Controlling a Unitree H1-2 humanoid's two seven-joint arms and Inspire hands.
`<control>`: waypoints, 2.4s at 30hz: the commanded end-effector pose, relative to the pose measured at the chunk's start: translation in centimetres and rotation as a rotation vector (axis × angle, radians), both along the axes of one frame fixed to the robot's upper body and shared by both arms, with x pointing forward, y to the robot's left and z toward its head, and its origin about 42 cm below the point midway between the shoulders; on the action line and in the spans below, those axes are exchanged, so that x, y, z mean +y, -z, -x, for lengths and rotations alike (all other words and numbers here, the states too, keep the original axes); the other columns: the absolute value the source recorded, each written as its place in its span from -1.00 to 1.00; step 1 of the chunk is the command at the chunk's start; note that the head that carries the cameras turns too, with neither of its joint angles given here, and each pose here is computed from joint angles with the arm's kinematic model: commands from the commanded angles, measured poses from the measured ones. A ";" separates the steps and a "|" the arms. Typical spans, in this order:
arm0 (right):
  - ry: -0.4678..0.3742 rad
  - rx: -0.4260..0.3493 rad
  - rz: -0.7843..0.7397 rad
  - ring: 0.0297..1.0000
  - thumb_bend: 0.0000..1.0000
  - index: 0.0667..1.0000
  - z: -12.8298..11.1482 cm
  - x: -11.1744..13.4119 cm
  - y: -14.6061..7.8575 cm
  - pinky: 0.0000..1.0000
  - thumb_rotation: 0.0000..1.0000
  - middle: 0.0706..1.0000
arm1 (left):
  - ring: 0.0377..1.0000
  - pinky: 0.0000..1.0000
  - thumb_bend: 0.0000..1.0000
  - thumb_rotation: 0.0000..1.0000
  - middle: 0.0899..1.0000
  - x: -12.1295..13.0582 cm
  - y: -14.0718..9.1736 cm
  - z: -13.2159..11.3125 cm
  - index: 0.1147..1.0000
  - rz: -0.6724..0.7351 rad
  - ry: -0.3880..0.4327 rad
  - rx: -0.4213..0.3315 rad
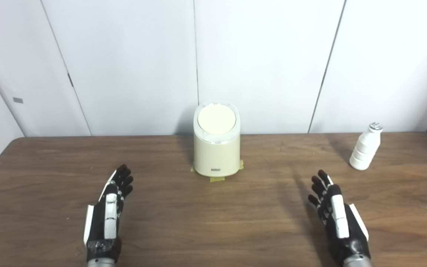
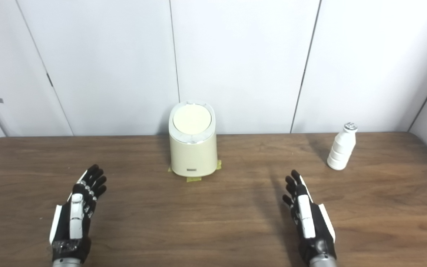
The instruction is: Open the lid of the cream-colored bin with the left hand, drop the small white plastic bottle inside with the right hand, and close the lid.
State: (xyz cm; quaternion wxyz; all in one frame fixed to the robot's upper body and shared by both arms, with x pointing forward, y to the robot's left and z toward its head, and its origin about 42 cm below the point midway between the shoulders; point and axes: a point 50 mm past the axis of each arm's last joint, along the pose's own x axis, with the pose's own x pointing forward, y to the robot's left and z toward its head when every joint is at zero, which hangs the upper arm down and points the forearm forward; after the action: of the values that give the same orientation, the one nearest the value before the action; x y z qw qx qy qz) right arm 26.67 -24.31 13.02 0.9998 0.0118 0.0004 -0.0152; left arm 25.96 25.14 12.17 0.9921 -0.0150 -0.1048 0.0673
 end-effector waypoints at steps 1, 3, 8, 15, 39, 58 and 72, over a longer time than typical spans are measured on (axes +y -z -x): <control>-0.017 -0.081 0.003 0.95 0.22 0.97 -0.5 -0.1 -1.2 0.87 1.00 0.92 | 0.80 0.81 -0.02 0.93 0.80 -0.8 3.6 2.4 0.83 0.040 -0.015 0.118; -0.017 -0.078 0.002 0.95 0.22 0.97 -0.4 0.0 -1.3 0.88 1.00 0.92 | 0.80 0.81 -0.02 0.94 0.81 -0.7 3.6 2.5 0.83 0.032 -0.016 0.120; -0.012 -0.079 0.005 0.93 0.20 0.97 -0.3 0.2 -1.4 0.85 1.00 0.91 | 0.79 0.82 -0.02 1.00 0.80 -0.5 3.6 2.6 0.83 0.008 -0.017 0.116; -0.010 -0.084 0.022 0.92 0.20 0.96 -0.3 0.3 -1.4 0.83 1.00 0.90 | 0.81 0.83 0.07 0.99 0.80 -0.3 3.6 2.6 0.83 0.009 -0.014 0.120; 0.000 -0.068 0.007 0.90 0.19 0.95 -0.2 0.9 -1.3 0.81 1.00 0.89 | 0.75 0.67 0.32 -0.30 0.76 -0.1 -1.0 0.2 0.84 0.053 0.018 0.062; -0.007 -0.067 -0.006 0.89 0.21 0.94 -0.4 1.5 -1.1 0.79 1.00 0.88 | 0.79 0.78 0.71 -0.23 0.81 -0.7 -15.1 -8.3 0.90 -0.341 0.082 -0.014; -0.016 -0.059 -0.014 0.91 0.18 0.94 -0.1 1.6 -1.1 0.79 1.00 0.88 | 0.77 0.62 0.74 -0.22 0.82 -5.5 -21.9 -14.6 0.87 -0.492 0.167 -0.113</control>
State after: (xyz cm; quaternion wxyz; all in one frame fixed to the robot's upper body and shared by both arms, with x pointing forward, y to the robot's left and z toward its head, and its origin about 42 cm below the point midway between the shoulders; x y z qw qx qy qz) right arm 26.37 -22.92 12.61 0.9997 0.0175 0.0079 -0.0129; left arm 39.84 20.68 31.00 0.9684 0.2074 -0.1327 -0.0401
